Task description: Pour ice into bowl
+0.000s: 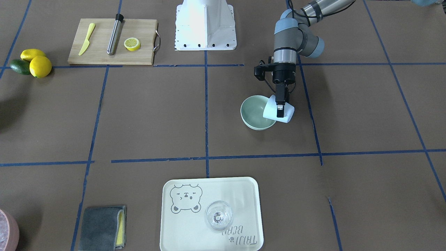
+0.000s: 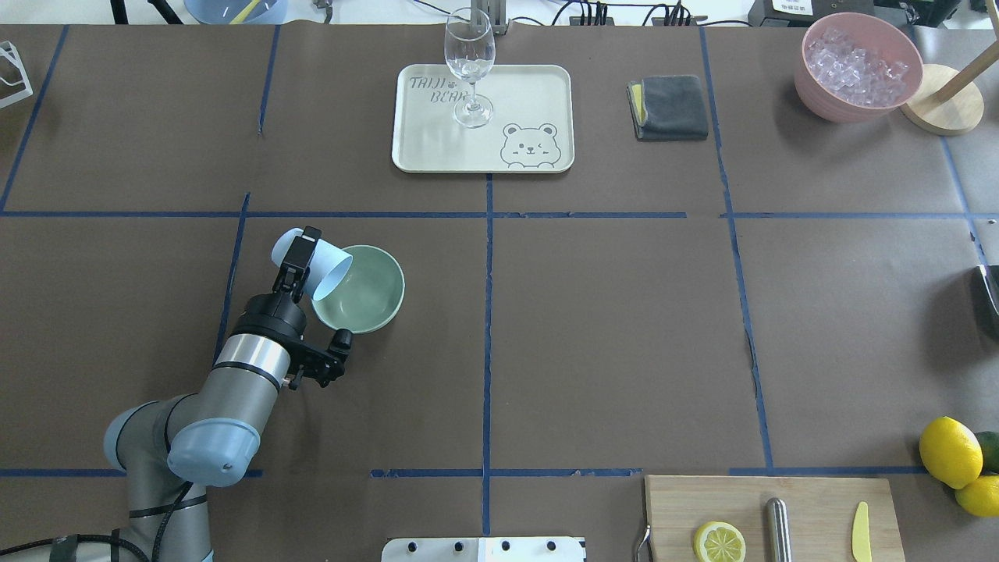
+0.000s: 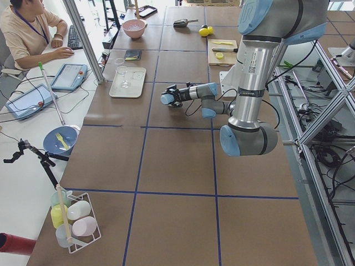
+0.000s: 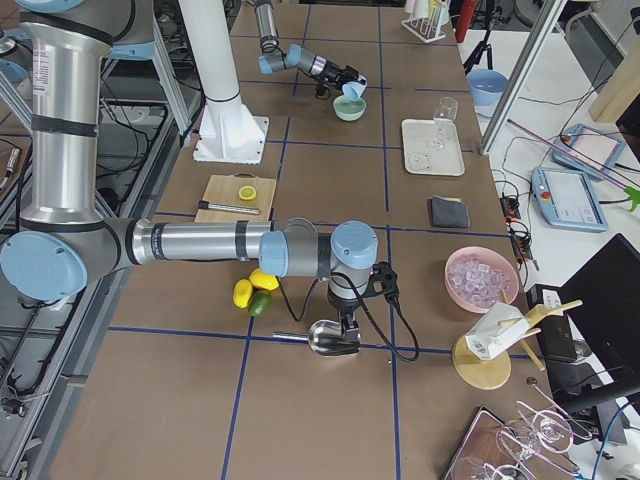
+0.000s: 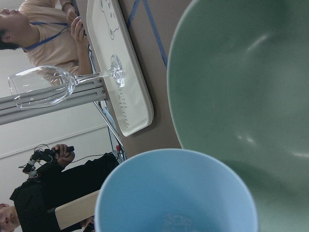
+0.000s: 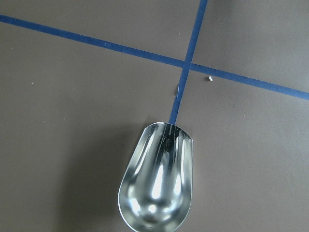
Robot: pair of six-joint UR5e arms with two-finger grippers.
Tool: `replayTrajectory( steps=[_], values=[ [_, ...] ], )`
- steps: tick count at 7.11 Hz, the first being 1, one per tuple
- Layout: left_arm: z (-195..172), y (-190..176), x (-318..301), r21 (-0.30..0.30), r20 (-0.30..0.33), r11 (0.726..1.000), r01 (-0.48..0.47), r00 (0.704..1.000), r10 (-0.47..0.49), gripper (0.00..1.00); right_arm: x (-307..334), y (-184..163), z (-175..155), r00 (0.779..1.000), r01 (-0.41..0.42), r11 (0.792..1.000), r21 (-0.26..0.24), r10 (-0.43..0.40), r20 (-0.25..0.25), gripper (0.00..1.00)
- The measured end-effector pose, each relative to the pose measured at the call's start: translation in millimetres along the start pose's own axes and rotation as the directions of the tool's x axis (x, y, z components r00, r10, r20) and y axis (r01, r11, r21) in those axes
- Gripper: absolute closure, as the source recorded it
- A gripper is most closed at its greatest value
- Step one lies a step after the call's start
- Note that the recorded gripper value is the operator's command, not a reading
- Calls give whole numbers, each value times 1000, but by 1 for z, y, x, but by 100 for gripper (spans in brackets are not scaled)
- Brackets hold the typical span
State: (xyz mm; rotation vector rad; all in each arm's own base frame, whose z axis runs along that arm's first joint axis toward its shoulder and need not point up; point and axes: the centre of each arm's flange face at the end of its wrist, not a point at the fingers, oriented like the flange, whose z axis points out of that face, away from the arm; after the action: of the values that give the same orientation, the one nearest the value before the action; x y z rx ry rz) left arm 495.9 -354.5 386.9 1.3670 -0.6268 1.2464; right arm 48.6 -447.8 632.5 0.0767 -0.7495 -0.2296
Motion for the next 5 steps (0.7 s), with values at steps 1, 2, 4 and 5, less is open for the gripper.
replayTrajectory(
  steps=[1, 2, 4, 5],
  values=[
    [0, 0, 0, 0, 0, 1000, -15, 1000, 15, 100, 0, -1, 0, 1000, 1, 1000, 0, -1, 0, 0],
    [0, 0, 0, -1, 0, 999, -33, 999, 33, 100, 0, -1, 0, 1000, 1, 1000, 1, -1, 0, 0],
    [0, 1, -1, -1, 1, 997, -77, 997, 77, 100, 0, -1, -1, 1000, 1, 1000, 1, -1, 0, 0],
    [0, 2, -2, -2, 3, 996, -95, 996, 95, 100, 0, -1, -1, 1000, 2, 1000, 1, -2, 0, 0]
  ],
)
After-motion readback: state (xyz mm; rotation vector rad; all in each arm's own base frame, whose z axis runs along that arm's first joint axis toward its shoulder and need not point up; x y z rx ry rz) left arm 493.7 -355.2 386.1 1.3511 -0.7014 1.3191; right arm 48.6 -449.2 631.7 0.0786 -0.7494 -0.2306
